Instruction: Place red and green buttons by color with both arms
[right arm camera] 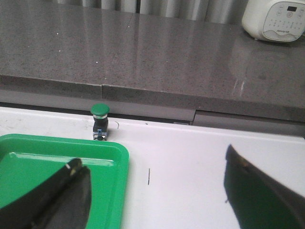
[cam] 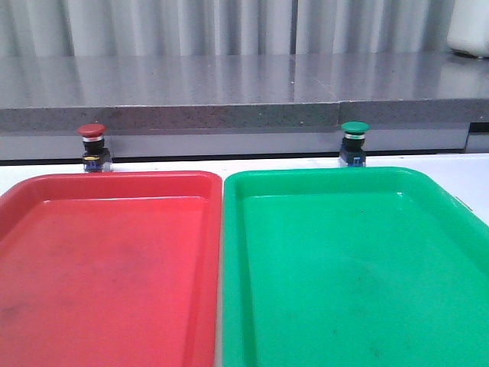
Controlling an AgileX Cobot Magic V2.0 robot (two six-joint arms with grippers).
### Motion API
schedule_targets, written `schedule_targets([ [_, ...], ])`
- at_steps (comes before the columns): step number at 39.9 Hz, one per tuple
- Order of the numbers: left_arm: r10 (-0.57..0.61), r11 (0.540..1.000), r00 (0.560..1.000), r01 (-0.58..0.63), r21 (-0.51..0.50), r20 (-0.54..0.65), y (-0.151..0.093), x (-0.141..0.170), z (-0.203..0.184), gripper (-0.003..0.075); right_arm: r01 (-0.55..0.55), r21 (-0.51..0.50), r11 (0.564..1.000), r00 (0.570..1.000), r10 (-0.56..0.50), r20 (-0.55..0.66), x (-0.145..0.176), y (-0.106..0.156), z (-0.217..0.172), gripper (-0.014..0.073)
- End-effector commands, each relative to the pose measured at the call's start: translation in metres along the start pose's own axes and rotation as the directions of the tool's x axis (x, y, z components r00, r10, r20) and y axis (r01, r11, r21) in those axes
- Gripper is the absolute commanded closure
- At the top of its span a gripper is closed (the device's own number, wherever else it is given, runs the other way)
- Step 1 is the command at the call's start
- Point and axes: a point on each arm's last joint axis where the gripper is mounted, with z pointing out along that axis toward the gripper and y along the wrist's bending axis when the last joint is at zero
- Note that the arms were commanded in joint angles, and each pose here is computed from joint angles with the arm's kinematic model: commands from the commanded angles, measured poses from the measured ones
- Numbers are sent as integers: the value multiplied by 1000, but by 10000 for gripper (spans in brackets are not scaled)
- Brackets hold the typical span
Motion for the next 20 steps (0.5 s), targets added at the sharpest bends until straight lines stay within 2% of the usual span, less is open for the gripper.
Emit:
schedule_targets([
  [1, -12, 1000, 995, 11, 10, 96, -2, -17, -1, 66, -4, 10, 1000, 995, 3, 97, -18, -1, -2, -12],
  [7, -12, 1000, 996, 12, 8, 91, -2, -18, 11, 100, -4, 10, 1000, 995, 3, 97, -18, -1, -2, -12],
  [14, -21, 998, 1000, 22, 55, -14, -10, -23, 48, 104, -4, 10, 1000, 995, 3, 97, -18, -1, -2, -12],
  [20, 4, 990, 993, 13, 140, -121, -32, -27, 88, 104, -4, 10, 1000, 995, 3, 97, -18, -1, -2, -12],
])
